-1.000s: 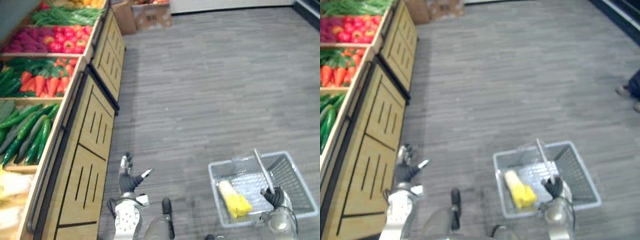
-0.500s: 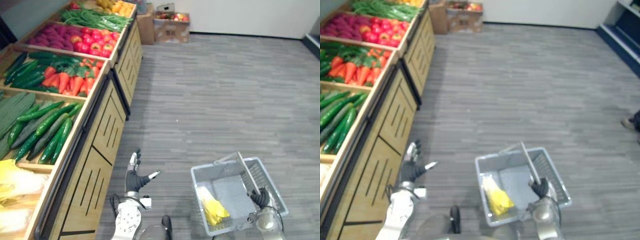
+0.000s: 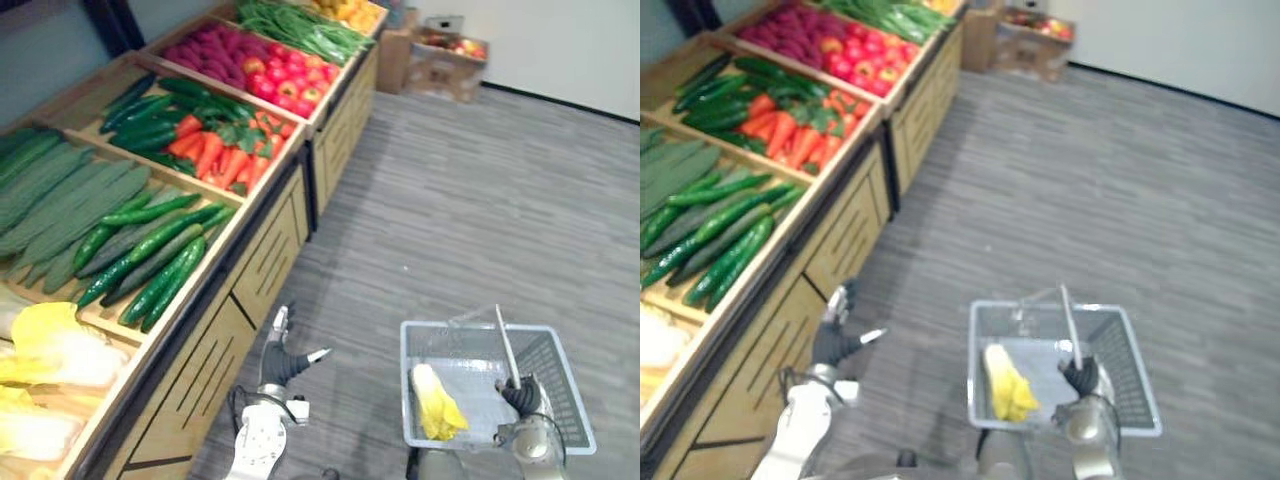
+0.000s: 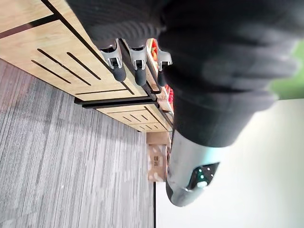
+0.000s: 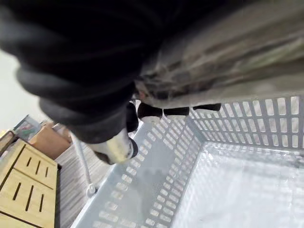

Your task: Pick vegetable in the basket

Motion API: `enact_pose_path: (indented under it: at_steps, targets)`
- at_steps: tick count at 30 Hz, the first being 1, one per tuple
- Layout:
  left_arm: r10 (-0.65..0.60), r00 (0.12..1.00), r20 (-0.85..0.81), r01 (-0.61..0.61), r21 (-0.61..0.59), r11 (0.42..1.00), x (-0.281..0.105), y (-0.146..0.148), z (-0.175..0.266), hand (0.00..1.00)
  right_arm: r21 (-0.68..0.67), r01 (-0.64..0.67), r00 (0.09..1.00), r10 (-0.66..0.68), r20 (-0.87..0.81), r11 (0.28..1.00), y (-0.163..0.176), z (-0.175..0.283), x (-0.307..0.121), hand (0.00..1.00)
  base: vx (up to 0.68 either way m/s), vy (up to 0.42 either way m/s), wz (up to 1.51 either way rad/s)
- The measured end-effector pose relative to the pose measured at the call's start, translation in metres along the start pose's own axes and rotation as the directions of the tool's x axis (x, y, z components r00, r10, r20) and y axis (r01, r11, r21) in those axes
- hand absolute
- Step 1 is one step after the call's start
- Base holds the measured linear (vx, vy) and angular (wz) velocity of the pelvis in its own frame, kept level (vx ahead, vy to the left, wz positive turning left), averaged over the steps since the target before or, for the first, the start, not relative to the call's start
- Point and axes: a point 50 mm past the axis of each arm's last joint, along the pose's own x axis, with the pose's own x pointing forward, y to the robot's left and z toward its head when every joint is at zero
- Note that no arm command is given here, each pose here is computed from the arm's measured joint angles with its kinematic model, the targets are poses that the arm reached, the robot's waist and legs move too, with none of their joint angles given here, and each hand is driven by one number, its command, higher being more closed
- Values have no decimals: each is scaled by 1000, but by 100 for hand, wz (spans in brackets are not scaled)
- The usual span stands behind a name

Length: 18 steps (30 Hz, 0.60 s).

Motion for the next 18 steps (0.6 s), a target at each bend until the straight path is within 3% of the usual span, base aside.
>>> enact_pose_path:
  at_steps: [6,11,18]
  targets:
    - [21,999,-26,-24,-127,992,3,-17,0,0,-15,-3,1000,3,14,1000,-4,2,3,100,439,-369,19]
    - [39,997,-68,-52,-196,979,2,-16,-6,0,-73,27,999,-29,-20,997,-21,-17,0,100,303,-223,38]
    - [68,988,-136,-94,-192,977,-7,-5,-19,0,-79,64,997,-68,-39,995,-33,-21,3,100,178,74,18]
